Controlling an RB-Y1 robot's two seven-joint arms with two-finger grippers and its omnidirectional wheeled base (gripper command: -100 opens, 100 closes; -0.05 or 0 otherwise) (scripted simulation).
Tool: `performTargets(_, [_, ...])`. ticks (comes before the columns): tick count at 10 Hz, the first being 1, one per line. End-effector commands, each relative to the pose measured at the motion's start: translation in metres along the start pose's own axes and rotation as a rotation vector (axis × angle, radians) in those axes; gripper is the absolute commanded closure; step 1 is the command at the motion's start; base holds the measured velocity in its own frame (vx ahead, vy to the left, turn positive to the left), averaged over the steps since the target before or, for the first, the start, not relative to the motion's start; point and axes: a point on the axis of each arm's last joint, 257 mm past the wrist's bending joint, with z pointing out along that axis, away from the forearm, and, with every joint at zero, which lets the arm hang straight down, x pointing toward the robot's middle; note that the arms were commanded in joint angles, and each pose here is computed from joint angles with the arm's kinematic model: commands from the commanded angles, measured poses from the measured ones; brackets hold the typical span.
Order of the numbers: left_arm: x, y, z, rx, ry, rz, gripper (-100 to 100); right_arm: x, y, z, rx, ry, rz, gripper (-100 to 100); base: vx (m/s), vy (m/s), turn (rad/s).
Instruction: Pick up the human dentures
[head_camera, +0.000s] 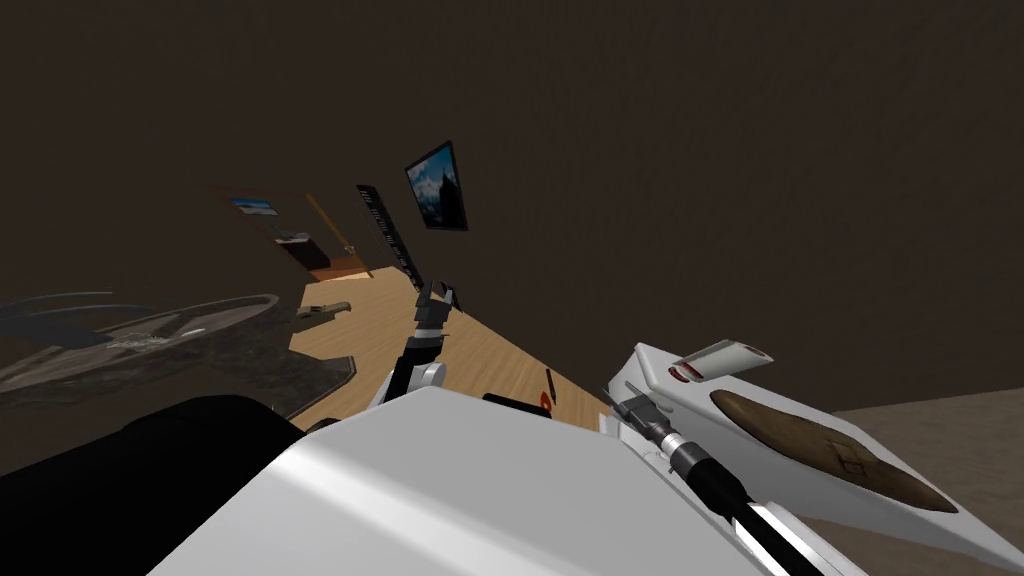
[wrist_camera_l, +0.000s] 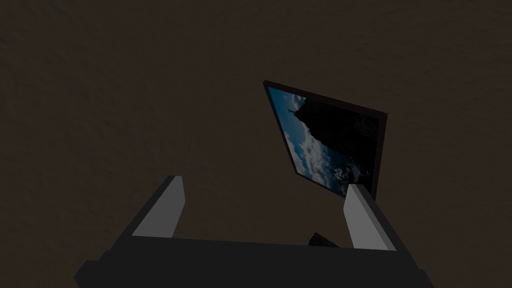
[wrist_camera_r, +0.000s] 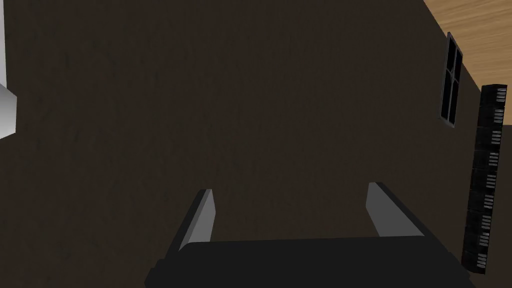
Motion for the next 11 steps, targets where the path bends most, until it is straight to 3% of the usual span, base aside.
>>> performTargets(1, [0.000,0.000,0.000,0.000,0.000,0.000,0,0.030,-0.017,-0.018,0.009,0.086,-0.074,-100,0.038,0.042,0.179])
performTargets(3, [0.000,0.000,0.000,0.000,0.000,0.000,0,0.029,-0.024,-0.021,0.002,0.096,-0.114,-100,0.014,0.015,0.067])
performTargets(4, [0.000,0.000,0.000,0.000,0.000,0.000,0,0.053,-0.038,-0.035,0.005,0.165,-0.181,-100,0.012,0.015,0.045])
performTargets(6, [0.000,0.000,0.000,0.000,0.000,0.000,0,0.051,-0.042,-0.037,0.001,0.172,-0.199,-100,0.022,0.025,0.092])
performTargets(7, [0.000,0.000,0.000,0.000,0.000,0.000,0,0.071,-0.060,-0.053,-0.002,0.240,-0.277,-100,0.027,0.033,0.105])
performTargets(11, [0.000,0.000,0.000,0.000,0.000,0.000,0,0.071,-0.063,-0.054,-0.002,0.245,-0.284,-100,0.000,-0.005,0.022])
